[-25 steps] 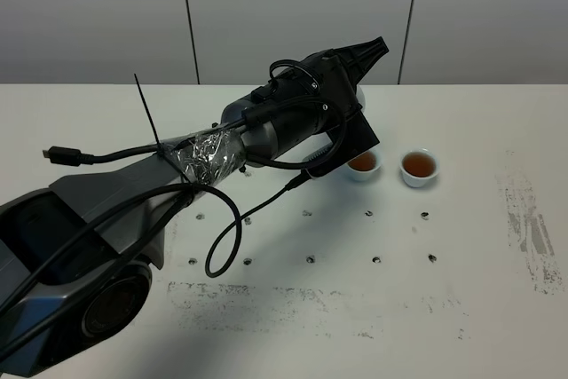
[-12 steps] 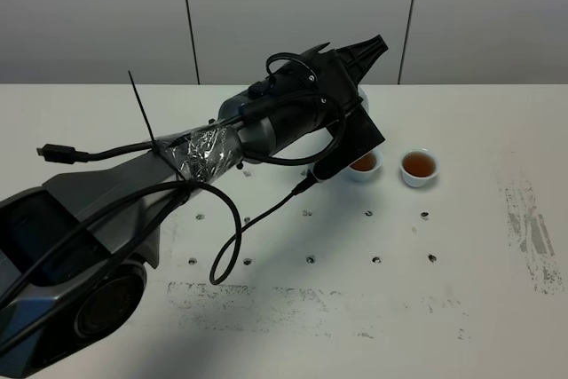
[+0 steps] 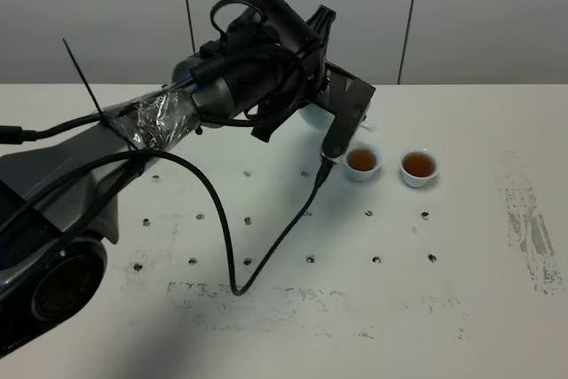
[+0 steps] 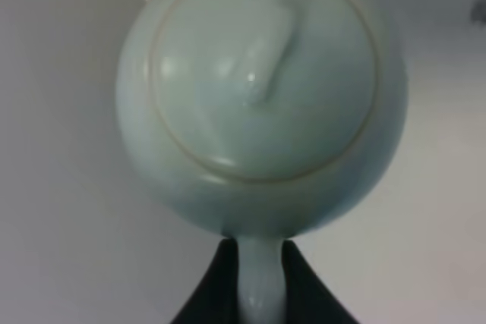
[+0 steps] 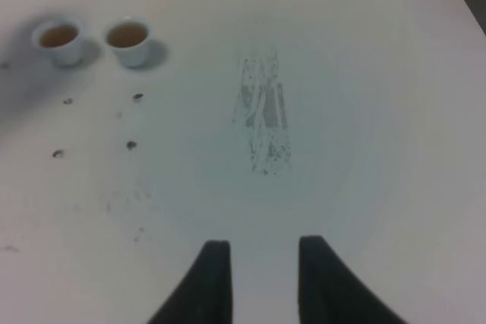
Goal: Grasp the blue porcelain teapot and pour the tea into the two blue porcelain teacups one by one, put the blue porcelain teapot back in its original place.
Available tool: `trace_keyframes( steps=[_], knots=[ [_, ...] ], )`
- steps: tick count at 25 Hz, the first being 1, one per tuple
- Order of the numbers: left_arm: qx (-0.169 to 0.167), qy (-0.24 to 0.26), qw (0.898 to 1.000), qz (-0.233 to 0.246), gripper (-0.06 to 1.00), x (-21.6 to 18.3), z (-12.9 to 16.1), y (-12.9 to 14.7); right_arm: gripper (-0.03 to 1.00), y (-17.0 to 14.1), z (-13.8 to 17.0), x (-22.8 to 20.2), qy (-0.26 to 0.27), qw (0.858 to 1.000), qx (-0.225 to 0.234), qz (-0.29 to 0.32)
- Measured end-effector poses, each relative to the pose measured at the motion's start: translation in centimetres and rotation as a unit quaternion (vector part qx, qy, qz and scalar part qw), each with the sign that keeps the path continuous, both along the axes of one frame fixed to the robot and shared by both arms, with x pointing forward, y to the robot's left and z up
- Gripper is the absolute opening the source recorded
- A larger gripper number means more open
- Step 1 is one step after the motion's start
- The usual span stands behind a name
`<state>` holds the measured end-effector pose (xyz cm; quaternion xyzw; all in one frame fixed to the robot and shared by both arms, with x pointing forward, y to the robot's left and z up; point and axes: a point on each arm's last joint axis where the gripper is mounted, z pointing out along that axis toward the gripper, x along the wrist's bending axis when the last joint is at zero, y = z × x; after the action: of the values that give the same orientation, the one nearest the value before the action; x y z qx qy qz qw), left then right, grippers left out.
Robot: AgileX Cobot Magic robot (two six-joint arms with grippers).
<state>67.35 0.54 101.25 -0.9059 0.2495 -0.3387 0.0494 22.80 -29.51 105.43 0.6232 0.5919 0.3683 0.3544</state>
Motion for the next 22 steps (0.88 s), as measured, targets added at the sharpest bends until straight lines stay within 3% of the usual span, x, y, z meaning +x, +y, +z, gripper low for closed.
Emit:
trace_keyframes(
  steps=[4, 7, 11, 17, 22],
  knots=[
    [-0.108, 0.072, 0.989, 0.072, 0.11, -1.0, 1.8, 0.9, 0.23, 0.0, 0.0, 0.0, 0.0, 1.0, 0.0, 0.0],
    [-0.168, 0.127, 0.969, 0.132, 0.11, -2.3, 2.4, 2.0, 0.23, 0.0, 0.0, 0.0, 0.0, 1.0, 0.0, 0.0],
    [-0.209, 0.196, 0.937, 0.201, 0.11, -3.9, 1.3, 3.3, 0.23, 0.0, 0.0, 0.0, 0.0, 1.0, 0.0, 0.0],
    [-0.246, 0.269, 0.894, 0.259, 0.11, -5.1, -1.9, 3.3, 0.23, 0.0, 0.0, 0.0, 0.0, 1.0, 0.0, 0.0],
    [-0.28, 0.282, 0.877, 0.271, 0.11, -5.2, -3.3, 2.8, 0.23, 0.0, 0.0, 0.0, 0.0, 1.0, 0.0, 0.0]
  ],
)
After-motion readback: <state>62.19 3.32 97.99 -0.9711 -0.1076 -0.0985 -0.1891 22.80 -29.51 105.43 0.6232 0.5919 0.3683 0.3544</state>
